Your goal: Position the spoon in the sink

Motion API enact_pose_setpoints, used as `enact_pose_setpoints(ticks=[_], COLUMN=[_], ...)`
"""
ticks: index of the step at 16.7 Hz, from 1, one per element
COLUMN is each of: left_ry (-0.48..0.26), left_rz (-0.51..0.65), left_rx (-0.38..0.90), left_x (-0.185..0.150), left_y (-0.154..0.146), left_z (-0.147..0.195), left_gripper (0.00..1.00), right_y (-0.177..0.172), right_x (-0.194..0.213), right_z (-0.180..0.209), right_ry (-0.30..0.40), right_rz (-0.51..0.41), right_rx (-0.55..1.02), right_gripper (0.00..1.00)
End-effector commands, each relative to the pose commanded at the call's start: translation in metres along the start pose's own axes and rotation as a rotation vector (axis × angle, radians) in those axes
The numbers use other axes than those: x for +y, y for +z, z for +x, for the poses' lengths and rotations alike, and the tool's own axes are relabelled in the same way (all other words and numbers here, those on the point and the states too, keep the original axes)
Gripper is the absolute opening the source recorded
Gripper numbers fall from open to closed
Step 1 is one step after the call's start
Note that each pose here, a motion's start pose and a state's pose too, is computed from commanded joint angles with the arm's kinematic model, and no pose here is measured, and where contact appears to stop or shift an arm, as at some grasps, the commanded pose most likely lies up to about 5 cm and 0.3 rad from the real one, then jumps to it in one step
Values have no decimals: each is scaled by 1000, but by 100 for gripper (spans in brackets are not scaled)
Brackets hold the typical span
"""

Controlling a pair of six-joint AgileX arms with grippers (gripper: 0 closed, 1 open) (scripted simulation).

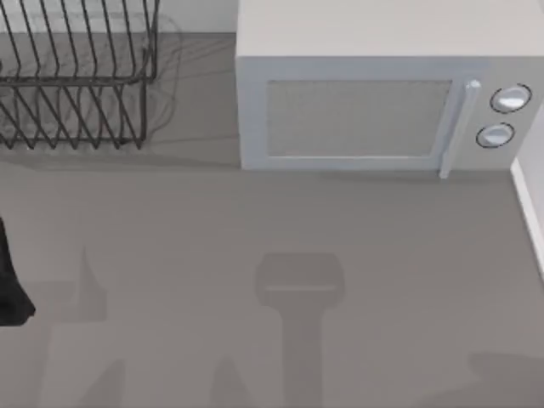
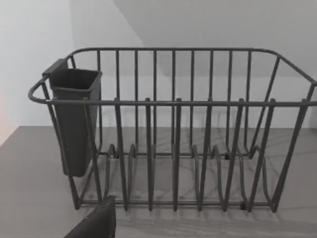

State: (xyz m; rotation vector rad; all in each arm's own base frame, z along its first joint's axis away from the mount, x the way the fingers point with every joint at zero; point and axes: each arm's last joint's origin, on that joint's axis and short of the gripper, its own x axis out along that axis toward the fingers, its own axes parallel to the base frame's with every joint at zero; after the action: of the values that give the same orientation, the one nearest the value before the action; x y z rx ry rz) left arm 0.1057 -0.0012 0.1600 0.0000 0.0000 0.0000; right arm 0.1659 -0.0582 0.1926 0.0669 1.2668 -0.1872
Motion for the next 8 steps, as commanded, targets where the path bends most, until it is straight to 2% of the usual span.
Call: enact_pose_setpoints(ticks=[4, 8], left_ry=[0, 0], left_rz=[0, 0], left_rx=[0, 0], left_x=[0, 0], left_y=[0, 0], left_z=[0, 0], left_gripper=[100, 100], right_y=[20, 27], right_x=[-17, -23], right_z=[6, 9], right_ry=[30, 45], right_rz=[34, 46], right_rx=[229, 300], right_gripper=[100, 100])
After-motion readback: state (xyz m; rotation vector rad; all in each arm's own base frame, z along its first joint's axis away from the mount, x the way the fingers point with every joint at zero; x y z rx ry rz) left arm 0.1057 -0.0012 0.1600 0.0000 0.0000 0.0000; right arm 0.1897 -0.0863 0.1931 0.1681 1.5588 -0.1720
